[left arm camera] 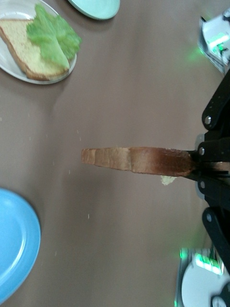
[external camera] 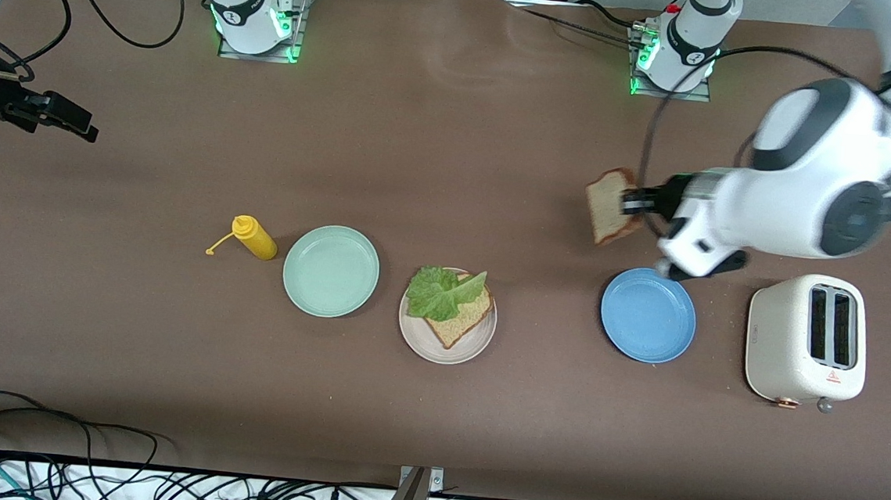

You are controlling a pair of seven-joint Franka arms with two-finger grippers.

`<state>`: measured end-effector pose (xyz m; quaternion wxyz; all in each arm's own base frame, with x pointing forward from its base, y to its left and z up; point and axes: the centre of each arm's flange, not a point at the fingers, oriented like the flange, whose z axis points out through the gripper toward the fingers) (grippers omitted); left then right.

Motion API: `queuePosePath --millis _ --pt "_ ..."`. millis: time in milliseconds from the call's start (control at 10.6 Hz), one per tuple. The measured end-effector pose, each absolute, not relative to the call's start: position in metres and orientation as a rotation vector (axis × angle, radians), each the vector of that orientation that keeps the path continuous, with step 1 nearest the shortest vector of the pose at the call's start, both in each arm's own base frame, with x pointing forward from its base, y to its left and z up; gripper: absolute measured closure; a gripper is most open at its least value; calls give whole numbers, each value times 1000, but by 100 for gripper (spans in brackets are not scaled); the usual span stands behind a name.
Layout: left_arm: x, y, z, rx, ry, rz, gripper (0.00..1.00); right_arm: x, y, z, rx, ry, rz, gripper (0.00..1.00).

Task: Make sandwich on beige plate with both arms
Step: 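Lift the toast from the toaster with the left gripper toward the beige plate, then lower the toast onto the lettuce with the left gripper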

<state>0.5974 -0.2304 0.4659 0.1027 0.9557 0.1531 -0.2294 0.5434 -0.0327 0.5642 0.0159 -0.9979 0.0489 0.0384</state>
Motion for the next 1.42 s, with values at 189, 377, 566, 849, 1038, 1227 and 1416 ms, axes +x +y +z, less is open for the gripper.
queuePosePath --millis 189,377,566,849,1038,1227,1416 --pt "594 -292 450 2793 572 -601 92 542 -31 564 -3103 148 137 0" --pt "590 -333 438 2759 636 -551 92 542 -27 563 -3104 138 140 0" --pt "589 -372 430 2690 704 -456 92 543 -25 565 -3106 132 136 0" --pt "590 -421 402 2566 800 -358 92 549 -26 582 -3112 131 92 0" --pt "600 -423 387 2516 866 -322 92 548 -28 575 -3108 137 170 0" --pt "612 -417 368 2480 913 -289 92 549 -27 571 -3107 139 191 0" --pt "615 -429 354 2436 920 -221 92 549 -27 572 -3108 140 191 0"
